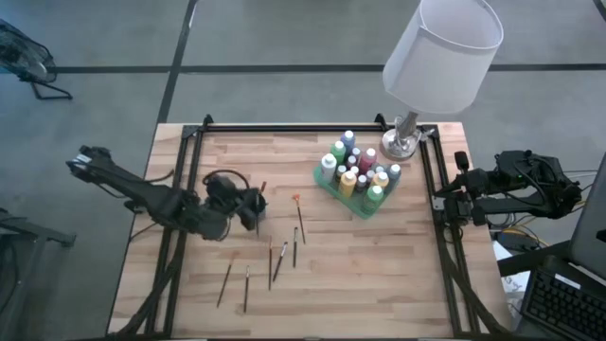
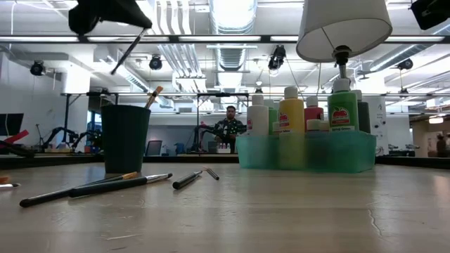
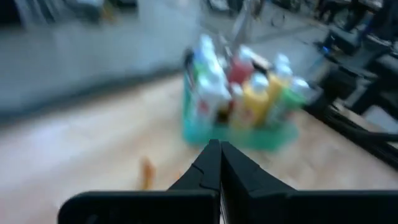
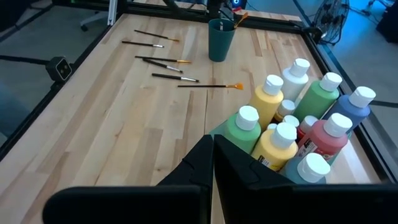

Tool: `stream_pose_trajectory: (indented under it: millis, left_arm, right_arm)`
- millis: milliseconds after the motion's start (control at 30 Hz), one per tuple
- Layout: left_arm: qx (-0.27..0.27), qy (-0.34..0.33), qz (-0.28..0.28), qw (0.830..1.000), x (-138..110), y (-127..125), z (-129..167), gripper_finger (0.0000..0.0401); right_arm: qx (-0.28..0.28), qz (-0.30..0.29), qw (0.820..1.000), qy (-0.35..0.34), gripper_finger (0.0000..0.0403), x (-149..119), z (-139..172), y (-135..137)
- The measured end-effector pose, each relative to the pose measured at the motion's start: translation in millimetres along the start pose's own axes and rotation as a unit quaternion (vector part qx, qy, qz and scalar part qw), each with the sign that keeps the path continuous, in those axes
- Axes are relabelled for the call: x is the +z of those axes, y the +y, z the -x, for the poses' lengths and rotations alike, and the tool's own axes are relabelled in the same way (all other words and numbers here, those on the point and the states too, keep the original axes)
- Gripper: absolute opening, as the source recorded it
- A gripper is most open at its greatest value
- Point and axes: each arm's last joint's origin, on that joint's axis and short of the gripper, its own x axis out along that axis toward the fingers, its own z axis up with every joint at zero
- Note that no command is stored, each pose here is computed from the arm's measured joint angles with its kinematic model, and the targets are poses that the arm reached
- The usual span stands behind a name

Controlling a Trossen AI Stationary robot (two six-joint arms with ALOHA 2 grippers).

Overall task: Pick & Place Paint Supplies
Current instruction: Put the silver paint brush into the green cup

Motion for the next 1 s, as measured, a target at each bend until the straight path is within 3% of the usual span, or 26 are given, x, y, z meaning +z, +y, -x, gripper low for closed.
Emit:
stream_pose_trajectory:
  millis: [167, 333, 567, 1000]
  left_arm:
    - [0.058, -0.088, -0.11, 0.988, 14, 5, 6, 0.0001]
    - [0.095, -0.121, -0.17, 0.973, 21, 4, 7, 0.0001]
    - [0.097, -0.127, -0.189, 0.969, 11, 7, 1, 0.0]
    - [0.089, -0.147, -0.148, 0.974, -24, 28, -13, 0.0]
  right_arm:
    - [0.0, 0.002, 1.0, 0.0, 0.0008, 0, 0, 0]
    - [0.0, 0.002, 1.0, 0.0, 0.0008, 0, 0, 0]
    - [0.0, 0.001, 1.0, 0.0, 0.0008, 0, 0, 0]
    - [0.0, -0.001, 1.0, 0.0, 0.0008, 0, 0, 0]
